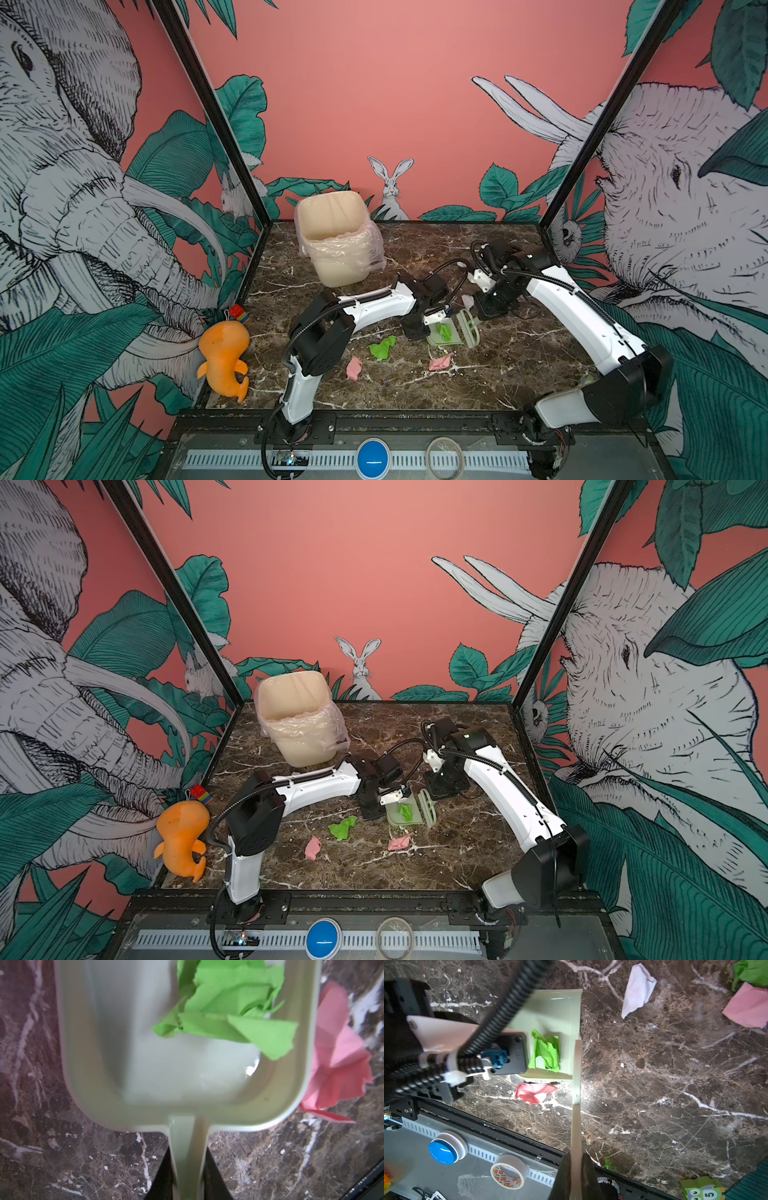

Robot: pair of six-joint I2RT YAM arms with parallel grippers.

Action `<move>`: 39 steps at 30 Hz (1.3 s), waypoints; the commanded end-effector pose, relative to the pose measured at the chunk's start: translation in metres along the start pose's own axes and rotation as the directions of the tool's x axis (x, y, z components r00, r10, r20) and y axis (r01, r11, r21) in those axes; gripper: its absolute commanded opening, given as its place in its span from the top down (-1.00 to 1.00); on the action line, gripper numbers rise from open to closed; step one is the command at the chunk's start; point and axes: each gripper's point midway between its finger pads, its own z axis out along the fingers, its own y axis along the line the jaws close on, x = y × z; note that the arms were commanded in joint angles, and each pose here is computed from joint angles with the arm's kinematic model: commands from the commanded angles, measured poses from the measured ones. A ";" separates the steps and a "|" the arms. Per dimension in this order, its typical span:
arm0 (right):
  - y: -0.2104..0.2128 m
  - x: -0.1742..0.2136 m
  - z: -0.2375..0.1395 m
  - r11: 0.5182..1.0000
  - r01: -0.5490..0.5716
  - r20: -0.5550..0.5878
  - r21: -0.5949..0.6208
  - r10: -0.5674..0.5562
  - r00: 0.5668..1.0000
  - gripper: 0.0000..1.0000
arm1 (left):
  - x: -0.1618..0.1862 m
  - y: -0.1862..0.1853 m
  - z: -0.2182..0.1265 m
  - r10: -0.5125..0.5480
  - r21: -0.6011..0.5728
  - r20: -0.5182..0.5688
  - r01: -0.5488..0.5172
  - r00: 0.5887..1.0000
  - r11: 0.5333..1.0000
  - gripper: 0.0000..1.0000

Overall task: Sweep away the paper scraps from the table
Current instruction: 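Lift the dustpan with the left gripper and carry it toward the beige bin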

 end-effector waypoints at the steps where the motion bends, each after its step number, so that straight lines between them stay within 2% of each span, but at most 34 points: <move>1: -0.010 0.010 -0.021 1.000 -0.005 0.028 0.021 0.005 1.000 1.00 | -0.012 0.004 -0.027 -0.040 -0.015 0.118 0.042 0.992 0.999 0.99; 8: -0.027 0.018 -0.033 0.998 -0.063 0.073 0.015 0.062 0.995 1.00 | -0.013 0.023 -0.061 -0.112 -0.062 0.231 0.130 0.966 0.990 0.99; 15: -0.034 0.023 -0.033 0.994 -0.111 0.111 -0.018 0.113 0.987 1.00 | 0.000 0.044 -0.109 -0.233 -0.080 0.329 0.272 0.915 0.959 0.99; 25: -0.033 0.021 -0.030 0.992 -0.114 0.122 -0.052 0.120 0.985 1.00 | 0.033 0.057 -0.177 -0.372 -0.094 0.375 0.434 0.849 0.896 0.98; 36: -0.029 0.020 -0.031 0.992 -0.105 0.130 -0.076 0.114 0.985 1.00 | 0.063 0.072 -0.244 -0.481 -0.087 0.421 0.562 0.769 0.823 0.98; 39: -0.029 0.020 -0.031 0.991 -0.105 0.130 -0.079 0.115 0.985 1.00 | 0.078 0.084 -0.258 -0.517 -0.100 0.429 0.607 0.741 0.788 0.99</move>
